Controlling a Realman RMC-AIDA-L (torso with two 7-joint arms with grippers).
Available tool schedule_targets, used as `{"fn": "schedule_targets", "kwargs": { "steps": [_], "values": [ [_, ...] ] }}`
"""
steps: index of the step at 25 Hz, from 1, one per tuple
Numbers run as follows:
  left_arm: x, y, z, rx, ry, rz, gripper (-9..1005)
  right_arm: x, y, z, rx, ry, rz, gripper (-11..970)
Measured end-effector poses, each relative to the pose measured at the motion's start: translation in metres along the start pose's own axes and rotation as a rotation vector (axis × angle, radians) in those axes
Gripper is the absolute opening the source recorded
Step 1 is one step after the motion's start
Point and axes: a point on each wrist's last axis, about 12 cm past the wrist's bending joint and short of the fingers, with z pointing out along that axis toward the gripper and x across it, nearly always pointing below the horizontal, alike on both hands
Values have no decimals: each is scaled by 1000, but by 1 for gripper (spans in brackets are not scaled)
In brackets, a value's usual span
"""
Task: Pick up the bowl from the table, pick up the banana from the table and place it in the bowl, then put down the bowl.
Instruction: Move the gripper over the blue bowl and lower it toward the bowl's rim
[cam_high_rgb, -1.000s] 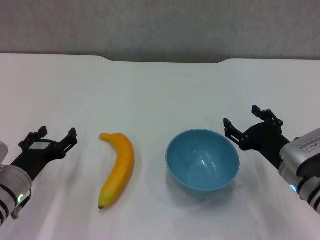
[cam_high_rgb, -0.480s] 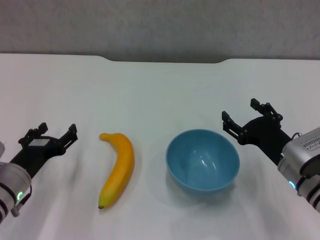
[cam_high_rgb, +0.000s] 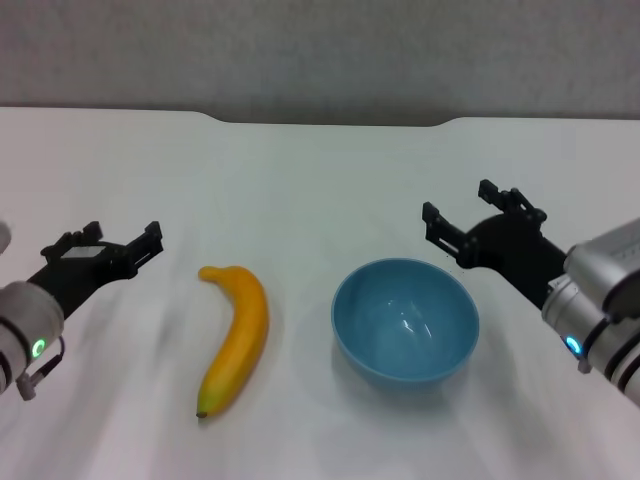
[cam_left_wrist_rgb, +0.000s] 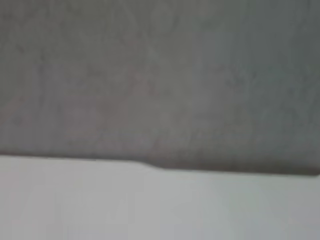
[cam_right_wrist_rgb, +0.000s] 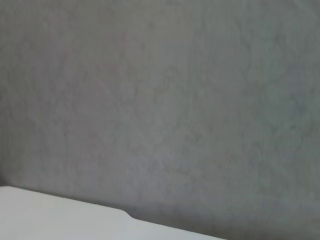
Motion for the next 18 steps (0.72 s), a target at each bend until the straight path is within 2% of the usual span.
{"fn": "schedule_targets", "kwargs": {
  "steps": [5,11,18],
  "values": [
    [-19,-15,-2,-67,97,49,878,-18,-10,0,17,64,55,862],
    [-40,-29,-5,-123,185,90,877,-49,-22,8,43,292,125,862],
    [-47,-28,-11,-168,198,122,874,-74,-34,16,-21,541,166,862]
  ]
}}
